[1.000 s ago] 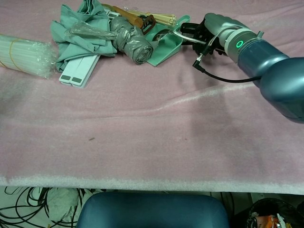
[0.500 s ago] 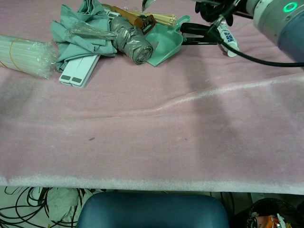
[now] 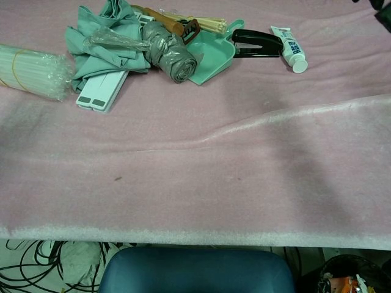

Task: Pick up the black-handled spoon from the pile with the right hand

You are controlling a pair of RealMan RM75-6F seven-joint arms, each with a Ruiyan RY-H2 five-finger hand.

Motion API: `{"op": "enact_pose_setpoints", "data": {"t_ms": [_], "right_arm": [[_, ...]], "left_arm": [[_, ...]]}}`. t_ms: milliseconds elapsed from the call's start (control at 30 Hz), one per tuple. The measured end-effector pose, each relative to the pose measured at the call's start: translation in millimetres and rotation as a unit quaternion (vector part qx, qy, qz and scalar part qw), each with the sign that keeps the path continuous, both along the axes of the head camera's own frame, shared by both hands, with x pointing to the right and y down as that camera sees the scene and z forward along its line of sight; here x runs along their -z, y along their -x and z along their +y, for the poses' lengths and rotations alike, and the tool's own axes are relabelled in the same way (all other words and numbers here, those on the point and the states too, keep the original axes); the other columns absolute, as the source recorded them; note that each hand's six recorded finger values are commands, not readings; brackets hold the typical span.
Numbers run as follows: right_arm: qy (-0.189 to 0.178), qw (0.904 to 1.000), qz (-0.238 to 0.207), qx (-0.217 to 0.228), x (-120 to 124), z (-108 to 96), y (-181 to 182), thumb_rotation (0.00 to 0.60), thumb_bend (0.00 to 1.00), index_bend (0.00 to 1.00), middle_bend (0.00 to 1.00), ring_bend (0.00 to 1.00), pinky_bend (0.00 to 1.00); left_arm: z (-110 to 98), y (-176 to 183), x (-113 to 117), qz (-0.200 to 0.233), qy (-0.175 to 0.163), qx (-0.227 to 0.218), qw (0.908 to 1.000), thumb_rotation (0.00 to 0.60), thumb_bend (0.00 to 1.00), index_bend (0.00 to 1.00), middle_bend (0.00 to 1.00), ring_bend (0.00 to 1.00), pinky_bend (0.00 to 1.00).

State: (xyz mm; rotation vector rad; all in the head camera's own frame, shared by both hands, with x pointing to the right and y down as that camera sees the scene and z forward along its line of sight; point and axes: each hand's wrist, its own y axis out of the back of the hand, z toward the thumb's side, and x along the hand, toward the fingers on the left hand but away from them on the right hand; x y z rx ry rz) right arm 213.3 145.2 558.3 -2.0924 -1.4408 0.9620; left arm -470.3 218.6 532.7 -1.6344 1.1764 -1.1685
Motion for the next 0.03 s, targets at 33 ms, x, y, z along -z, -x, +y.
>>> {"op": "enact_pose_setpoints", "data": {"t_ms": [33], "right_arm": [[0.001, 1.0, 0.0, 0.003, 1.5, 6.5, -3.5, 0.6, 1.0, 0.79, 0.73, 0.66, 0.74]], "left_arm": [[0.3, -0.2, 0.3, 0.0, 0.0, -0.002, 1.0, 0.6, 0.0, 0.0, 0.0, 0.0, 0.0]]}}
